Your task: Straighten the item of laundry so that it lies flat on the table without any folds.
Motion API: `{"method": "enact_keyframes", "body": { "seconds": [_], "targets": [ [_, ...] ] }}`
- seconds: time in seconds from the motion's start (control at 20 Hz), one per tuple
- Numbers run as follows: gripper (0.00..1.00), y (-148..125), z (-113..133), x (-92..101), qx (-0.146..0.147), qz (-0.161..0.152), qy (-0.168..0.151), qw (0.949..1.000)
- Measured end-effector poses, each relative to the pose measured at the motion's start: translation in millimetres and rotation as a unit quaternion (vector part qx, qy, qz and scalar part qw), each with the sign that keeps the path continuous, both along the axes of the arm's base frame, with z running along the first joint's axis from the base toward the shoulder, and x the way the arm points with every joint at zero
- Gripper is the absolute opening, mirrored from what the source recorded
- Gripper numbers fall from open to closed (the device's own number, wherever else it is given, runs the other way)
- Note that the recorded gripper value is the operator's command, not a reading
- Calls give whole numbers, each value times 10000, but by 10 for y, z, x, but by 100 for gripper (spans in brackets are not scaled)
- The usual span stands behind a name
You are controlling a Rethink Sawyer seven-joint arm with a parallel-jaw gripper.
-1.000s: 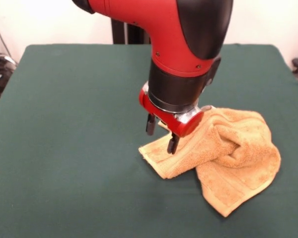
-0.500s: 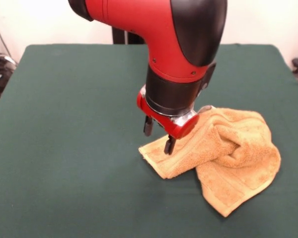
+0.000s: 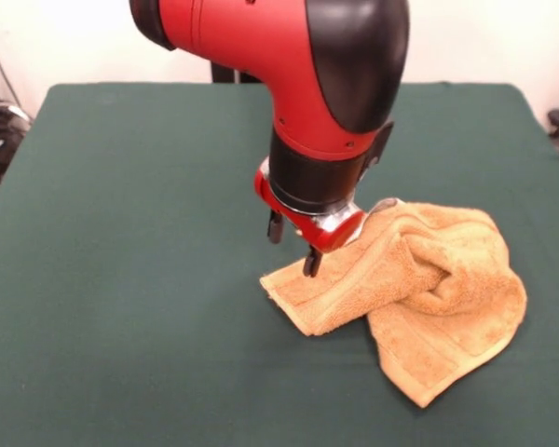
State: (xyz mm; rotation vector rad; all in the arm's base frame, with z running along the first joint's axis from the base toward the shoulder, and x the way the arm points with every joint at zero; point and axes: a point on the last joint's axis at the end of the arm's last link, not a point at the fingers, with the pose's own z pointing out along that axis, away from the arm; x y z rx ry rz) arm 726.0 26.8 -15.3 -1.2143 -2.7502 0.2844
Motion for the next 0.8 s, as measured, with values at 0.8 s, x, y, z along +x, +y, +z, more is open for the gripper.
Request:
{"method": "enact_keyframes", "body": {
  "seconds": [0.8],
  "targets": [
    [100, -61, -286, -180, -80, -86, -82, 9999]
  ]
}}
